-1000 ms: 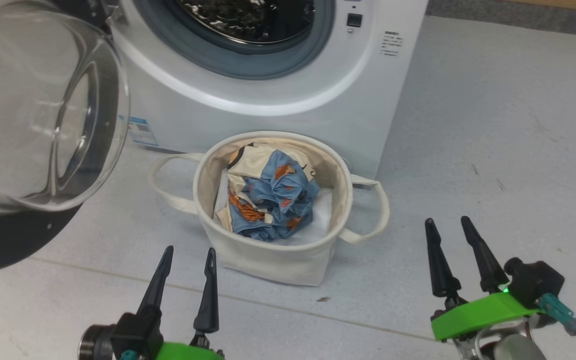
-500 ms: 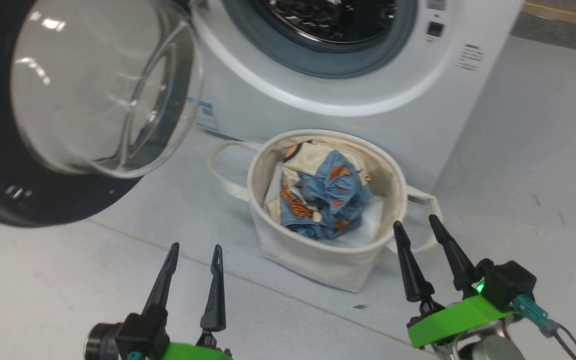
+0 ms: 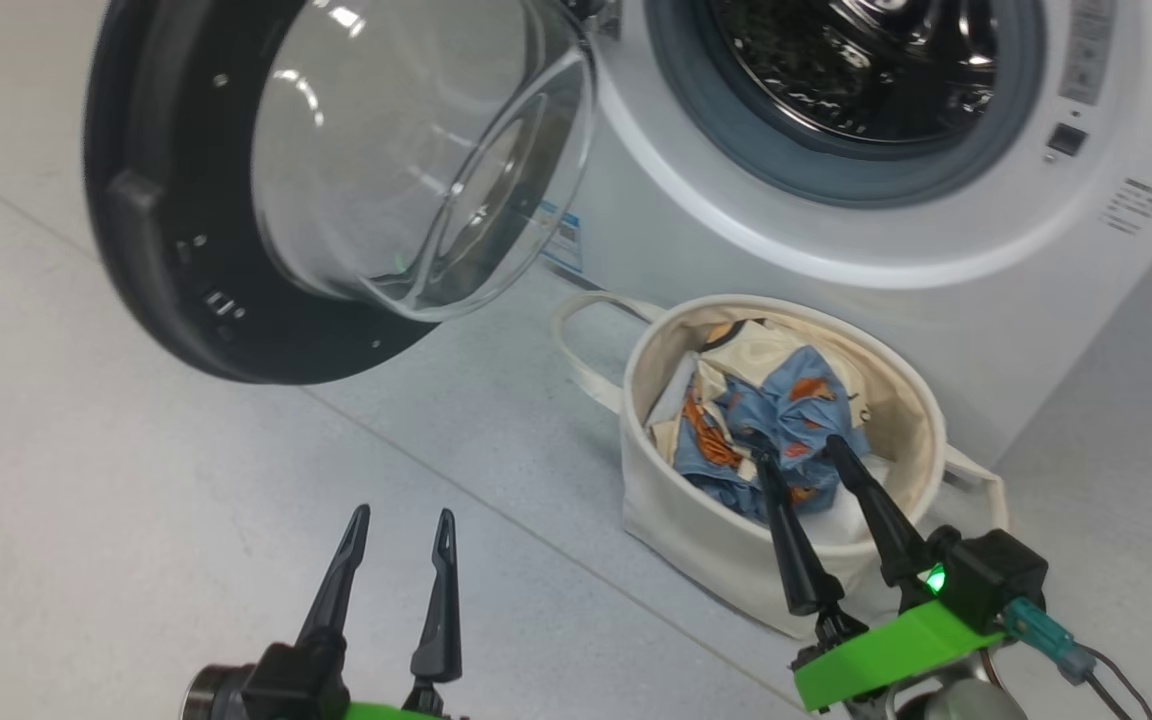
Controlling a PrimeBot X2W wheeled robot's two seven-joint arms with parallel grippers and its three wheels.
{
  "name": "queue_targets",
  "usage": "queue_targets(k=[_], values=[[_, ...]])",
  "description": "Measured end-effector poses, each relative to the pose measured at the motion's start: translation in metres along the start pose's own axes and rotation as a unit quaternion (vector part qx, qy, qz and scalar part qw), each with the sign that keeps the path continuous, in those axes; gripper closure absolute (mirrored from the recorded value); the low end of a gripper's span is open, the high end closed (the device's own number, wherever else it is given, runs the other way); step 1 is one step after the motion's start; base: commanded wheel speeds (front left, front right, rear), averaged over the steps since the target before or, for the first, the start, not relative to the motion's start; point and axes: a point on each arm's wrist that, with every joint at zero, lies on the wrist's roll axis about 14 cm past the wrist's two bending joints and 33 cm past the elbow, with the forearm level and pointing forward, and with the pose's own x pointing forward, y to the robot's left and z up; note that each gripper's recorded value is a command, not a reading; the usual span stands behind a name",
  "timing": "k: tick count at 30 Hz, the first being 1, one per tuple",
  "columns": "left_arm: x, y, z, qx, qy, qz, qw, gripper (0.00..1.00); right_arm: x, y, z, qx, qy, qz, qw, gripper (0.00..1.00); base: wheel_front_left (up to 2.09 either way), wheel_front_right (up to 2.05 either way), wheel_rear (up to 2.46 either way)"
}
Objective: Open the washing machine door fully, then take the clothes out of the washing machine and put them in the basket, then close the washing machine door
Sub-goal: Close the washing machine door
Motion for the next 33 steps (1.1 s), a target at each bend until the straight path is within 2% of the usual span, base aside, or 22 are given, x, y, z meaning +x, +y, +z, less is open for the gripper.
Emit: queue_targets(k=[8, 33], values=[[-0.008, 0.019, 0.005, 0.005, -0.005, 0.032, 0.999, 0.00, 0.009, 0.022, -0.008, 0.011, 0.009, 0.036, 0.999, 0.00, 0.00, 0.00, 0.00], [-0.010, 0.023, 0.010, 0.003, -0.014, 0.039, 0.999, 0.00, 0.008, 0.023, -0.008, 0.013, 0.010, 0.035, 0.999, 0.00, 0.00, 0.00, 0.00]])
